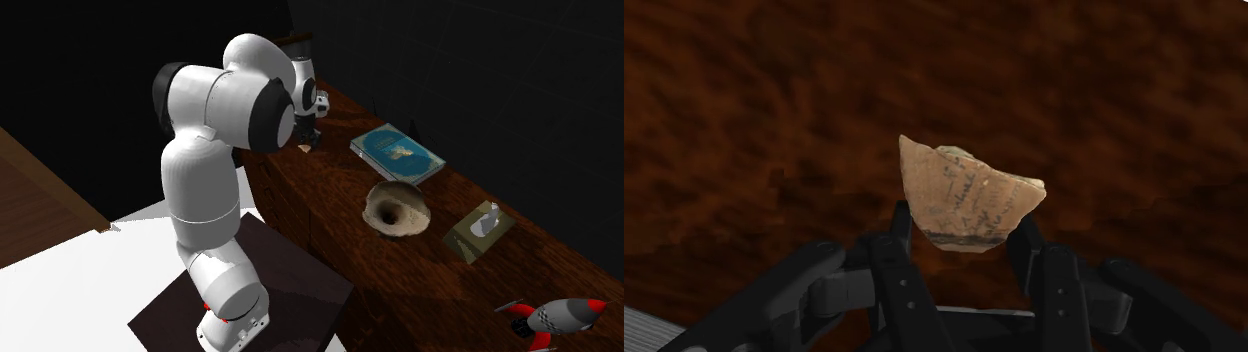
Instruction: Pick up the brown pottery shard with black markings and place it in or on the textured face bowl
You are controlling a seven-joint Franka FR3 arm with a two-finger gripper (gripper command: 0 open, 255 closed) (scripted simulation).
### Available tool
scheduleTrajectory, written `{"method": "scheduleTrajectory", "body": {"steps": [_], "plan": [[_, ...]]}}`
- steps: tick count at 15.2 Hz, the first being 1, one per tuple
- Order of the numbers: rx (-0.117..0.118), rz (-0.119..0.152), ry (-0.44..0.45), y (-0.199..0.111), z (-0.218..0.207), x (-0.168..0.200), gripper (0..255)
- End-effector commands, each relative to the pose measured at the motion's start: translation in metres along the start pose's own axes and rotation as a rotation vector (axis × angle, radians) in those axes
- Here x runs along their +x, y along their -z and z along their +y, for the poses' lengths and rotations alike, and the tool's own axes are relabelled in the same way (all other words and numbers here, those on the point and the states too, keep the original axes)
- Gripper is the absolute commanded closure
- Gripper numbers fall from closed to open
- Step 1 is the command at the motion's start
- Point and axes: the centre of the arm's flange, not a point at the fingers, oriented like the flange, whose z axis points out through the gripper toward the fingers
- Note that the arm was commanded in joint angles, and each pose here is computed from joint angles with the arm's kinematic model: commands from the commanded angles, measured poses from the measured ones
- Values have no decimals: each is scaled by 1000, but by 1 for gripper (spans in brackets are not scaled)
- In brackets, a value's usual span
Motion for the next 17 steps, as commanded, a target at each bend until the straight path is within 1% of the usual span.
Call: {"method": "scheduleTrajectory", "body": {"steps": [1,17], "plan": [[0,0,0,10,1,-1,255],[0,0,0,94,8,-1,255]]}}
